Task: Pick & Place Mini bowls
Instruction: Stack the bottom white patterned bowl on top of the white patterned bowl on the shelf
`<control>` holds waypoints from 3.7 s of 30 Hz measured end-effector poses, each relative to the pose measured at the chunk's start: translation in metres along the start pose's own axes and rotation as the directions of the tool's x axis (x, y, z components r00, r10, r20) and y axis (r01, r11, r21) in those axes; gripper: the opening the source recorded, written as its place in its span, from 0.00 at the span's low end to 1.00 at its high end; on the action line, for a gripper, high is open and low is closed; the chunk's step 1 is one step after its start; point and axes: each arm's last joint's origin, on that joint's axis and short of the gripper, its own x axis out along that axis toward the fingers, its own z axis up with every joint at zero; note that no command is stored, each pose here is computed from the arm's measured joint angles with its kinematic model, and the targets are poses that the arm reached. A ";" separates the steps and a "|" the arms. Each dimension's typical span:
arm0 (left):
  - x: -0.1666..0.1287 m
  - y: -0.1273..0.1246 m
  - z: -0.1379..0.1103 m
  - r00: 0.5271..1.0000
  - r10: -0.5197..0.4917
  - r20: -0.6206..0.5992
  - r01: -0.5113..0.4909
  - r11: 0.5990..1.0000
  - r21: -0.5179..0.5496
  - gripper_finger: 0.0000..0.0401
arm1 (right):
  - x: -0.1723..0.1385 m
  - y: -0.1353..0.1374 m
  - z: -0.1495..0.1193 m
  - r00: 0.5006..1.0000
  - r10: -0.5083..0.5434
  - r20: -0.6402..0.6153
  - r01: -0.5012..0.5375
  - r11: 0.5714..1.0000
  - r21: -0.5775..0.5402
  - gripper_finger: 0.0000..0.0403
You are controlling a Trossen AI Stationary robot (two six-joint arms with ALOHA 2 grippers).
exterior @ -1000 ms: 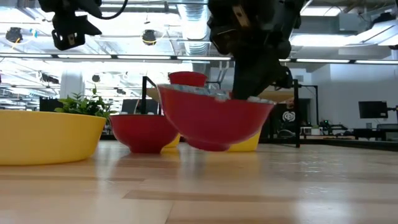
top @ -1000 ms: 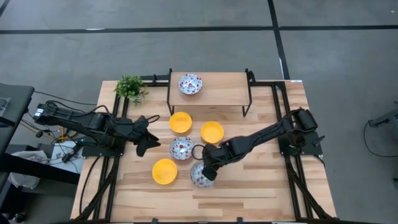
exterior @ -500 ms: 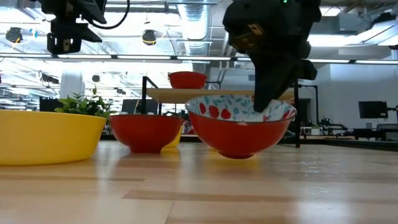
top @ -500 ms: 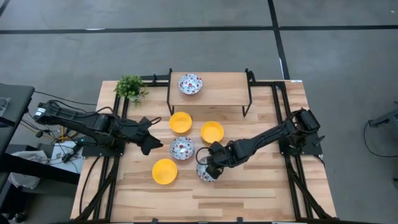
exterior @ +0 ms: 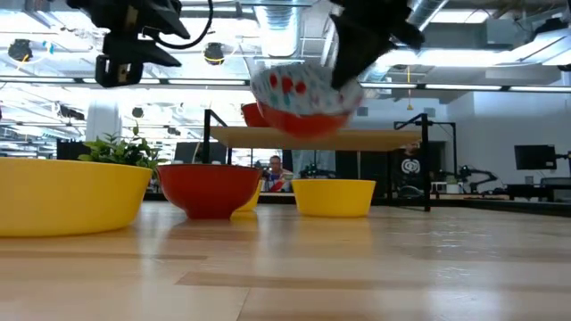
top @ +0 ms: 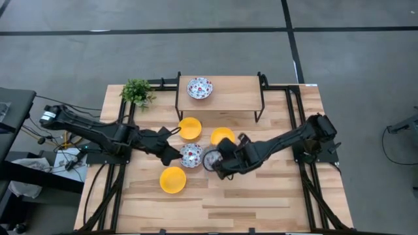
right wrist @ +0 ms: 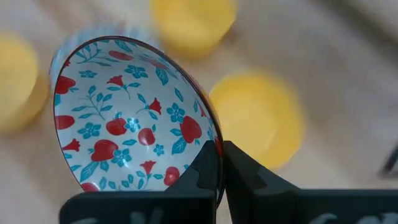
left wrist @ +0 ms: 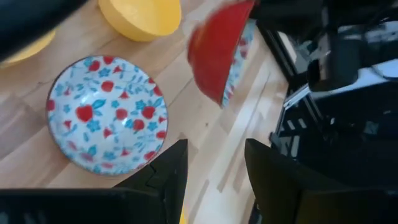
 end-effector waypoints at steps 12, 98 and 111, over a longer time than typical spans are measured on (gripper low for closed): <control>0.010 -0.005 0.011 0.951 0.079 0.300 -0.071 0.997 -0.039 0.39 | -0.009 -0.011 0.033 0.975 -0.117 0.191 0.106 0.992 0.066 0.00; 0.007 0.006 0.041 0.824 0.189 0.535 -0.186 0.981 -0.059 0.24 | -0.005 -0.025 0.097 0.958 -0.001 0.287 -0.046 0.987 0.157 0.00; 0.011 0.012 0.039 0.835 0.216 0.506 -0.227 0.973 -0.042 0.03 | -0.013 -0.018 0.105 0.934 0.077 0.349 -0.124 0.986 0.112 0.00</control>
